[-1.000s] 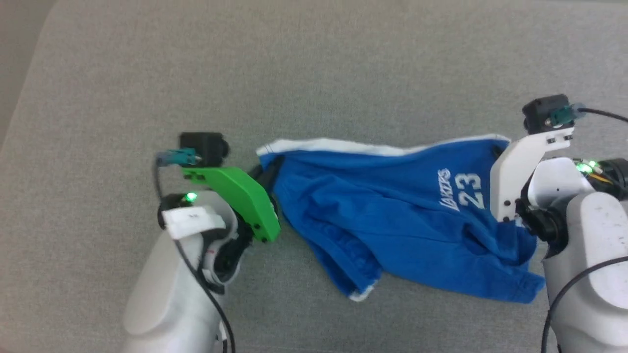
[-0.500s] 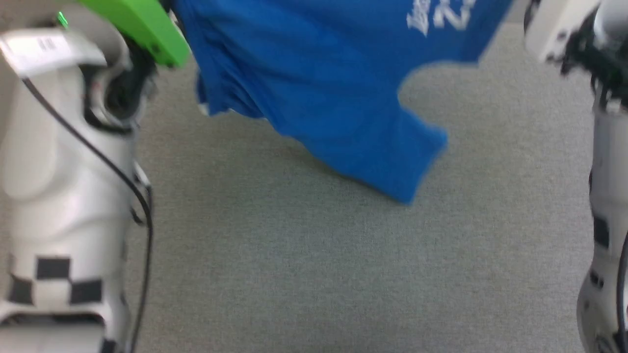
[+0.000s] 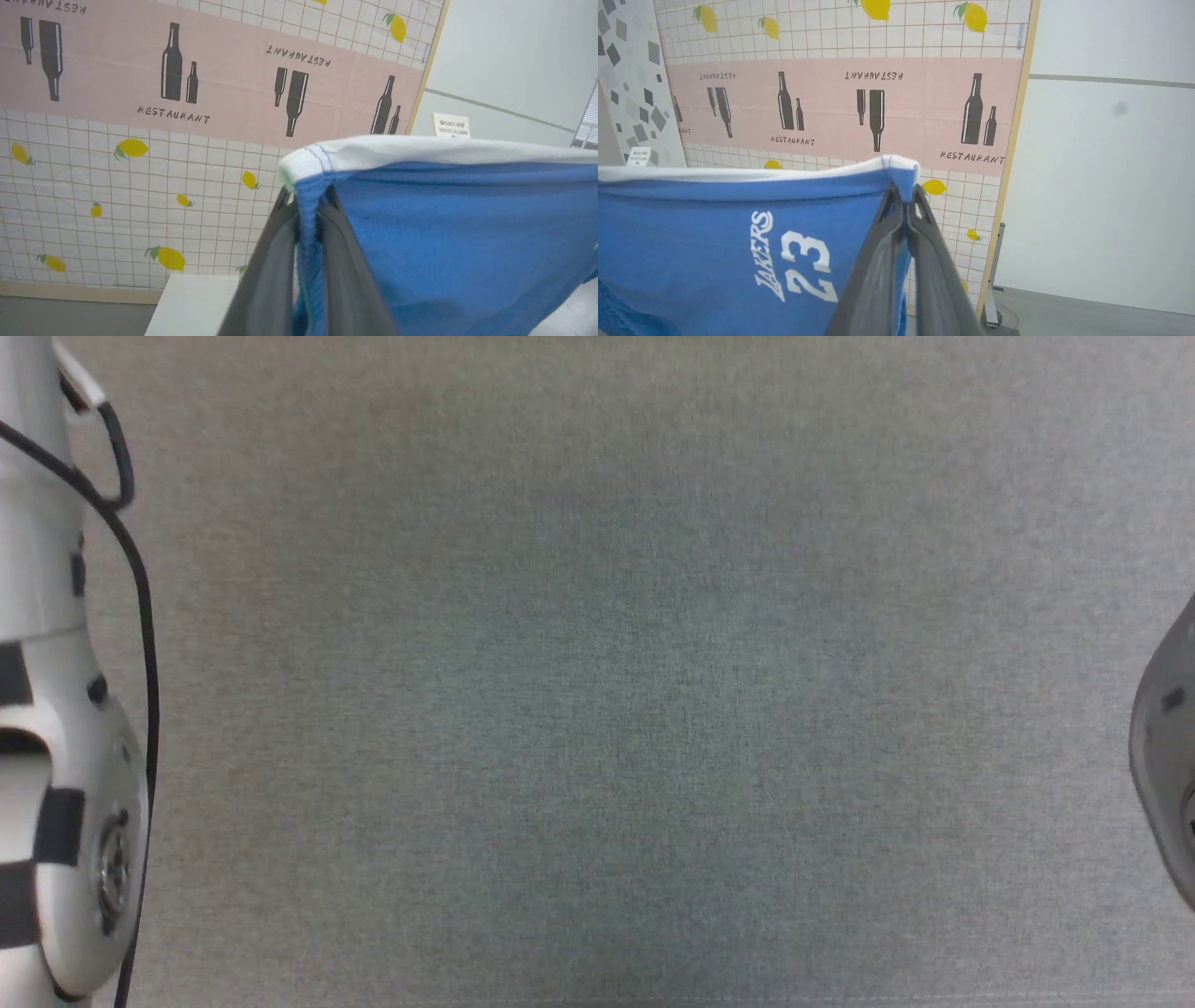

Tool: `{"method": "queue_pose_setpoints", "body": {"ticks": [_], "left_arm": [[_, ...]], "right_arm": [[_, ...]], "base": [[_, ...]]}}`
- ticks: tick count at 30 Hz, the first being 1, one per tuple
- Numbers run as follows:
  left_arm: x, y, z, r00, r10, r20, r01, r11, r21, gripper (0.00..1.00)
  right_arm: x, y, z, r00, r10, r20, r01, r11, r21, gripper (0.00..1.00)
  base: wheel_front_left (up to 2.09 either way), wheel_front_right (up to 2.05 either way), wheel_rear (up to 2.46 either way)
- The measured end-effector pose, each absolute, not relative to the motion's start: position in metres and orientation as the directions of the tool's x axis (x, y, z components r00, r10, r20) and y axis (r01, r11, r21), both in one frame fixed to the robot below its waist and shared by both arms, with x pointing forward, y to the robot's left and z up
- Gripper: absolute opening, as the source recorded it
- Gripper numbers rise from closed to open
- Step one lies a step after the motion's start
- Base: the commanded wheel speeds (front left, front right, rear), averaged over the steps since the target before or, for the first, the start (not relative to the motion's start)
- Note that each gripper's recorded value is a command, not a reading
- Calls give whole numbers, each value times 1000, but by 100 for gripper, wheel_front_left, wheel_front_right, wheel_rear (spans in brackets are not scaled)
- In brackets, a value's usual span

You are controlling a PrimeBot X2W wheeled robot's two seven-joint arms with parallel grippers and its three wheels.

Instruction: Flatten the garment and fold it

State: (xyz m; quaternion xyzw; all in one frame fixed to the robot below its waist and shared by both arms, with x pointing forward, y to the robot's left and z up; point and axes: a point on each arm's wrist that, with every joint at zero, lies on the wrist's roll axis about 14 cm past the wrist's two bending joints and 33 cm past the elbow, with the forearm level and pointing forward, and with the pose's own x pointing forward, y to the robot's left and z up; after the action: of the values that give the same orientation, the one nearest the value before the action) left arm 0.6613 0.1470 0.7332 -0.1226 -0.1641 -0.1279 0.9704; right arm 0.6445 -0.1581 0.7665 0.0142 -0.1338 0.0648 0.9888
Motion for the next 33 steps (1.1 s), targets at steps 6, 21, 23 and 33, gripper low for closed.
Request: {"method": "queue_pose_setpoints", "body": {"ticks": [6, 21, 23, 33], "left_arm": [[684, 143, 697, 908, -205, 364, 300, 927, -226, 0], [630, 118, 579, 931, -283, 232, 357, 844, -401, 0], [614, 117, 571, 933, -285, 218, 355, 829, -432, 0], [515, 118, 528, 954, -283, 101, 291, 782, -552, 0]], "right_arm": [[670, -157, 735, 960, 119, 254, -124, 992, 4, 0], [628, -127, 613, 958, 277, 74, -285, 949, 134, 0], [607, -128, 598, 954, 298, 38, -300, 939, 165, 0], [470, -125, 526, 889, 398, -228, -305, 885, 352, 0]], "base": [[0, 0, 0], [0, 0, 0], [0, 0, 0], [0, 0, 0]]}}
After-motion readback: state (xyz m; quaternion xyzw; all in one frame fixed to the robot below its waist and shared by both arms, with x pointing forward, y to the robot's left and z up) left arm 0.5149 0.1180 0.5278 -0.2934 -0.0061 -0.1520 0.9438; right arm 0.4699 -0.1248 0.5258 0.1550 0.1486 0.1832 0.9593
